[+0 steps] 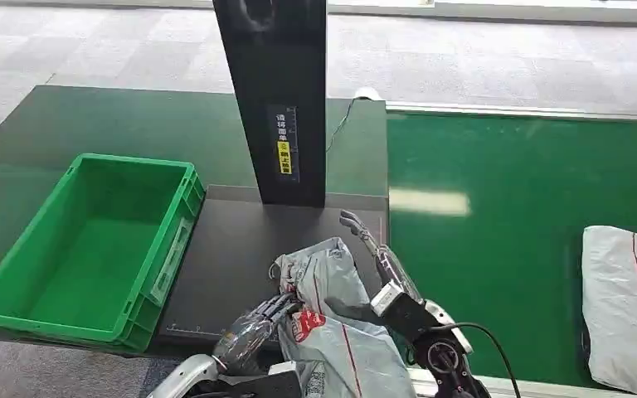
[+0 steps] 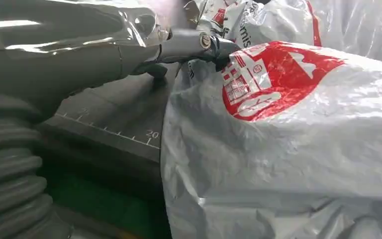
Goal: Moved the parcel from conveyor to table for the left to box.
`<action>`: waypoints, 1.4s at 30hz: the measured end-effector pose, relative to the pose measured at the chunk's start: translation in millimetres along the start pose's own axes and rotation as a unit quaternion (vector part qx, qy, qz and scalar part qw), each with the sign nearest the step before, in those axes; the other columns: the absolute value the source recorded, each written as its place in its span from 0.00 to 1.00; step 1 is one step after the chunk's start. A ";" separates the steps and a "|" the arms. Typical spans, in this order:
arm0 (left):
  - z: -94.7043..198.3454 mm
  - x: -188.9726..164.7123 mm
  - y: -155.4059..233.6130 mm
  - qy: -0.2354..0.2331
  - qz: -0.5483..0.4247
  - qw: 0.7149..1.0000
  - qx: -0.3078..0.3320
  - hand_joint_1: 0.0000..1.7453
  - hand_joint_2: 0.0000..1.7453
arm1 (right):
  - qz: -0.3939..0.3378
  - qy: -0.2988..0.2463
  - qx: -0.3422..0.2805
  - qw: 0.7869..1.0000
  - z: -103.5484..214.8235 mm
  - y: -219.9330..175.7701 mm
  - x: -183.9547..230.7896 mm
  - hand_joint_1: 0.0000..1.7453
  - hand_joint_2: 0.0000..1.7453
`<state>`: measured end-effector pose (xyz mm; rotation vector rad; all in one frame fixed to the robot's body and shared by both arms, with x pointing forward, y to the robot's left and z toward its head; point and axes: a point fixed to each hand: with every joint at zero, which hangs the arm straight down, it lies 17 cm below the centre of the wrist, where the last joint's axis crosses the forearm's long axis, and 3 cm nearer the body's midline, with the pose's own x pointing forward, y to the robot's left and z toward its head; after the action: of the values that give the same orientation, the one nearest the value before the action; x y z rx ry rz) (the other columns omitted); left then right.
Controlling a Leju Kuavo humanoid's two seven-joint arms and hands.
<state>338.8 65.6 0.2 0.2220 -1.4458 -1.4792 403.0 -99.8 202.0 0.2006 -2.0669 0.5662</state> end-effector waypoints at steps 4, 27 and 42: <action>-7.0 0.7 -1.9 -0.001 0.002 1.000 -0.007 0.75 1.00 | 0.001 0.003 -0.003 1.000 -0.2 -1.3 -1.1 0.00 1.00; 8.3 37.6 98.0 -0.079 0.010 0.975 0.208 1.00 1.00 | 0.004 0.000 -0.018 1.000 8.2 -9.9 5.9 0.00 1.00; 46.9 31.0 162.7 -0.064 0.022 0.934 0.351 1.00 1.00 | 0.005 -0.004 -0.016 1.000 5.3 -11.0 8.0 0.00 1.00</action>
<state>373.6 110.6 162.7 0.5298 -2.0330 -0.8976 398.6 -111.3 209.8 0.1745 -2.0844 0.5374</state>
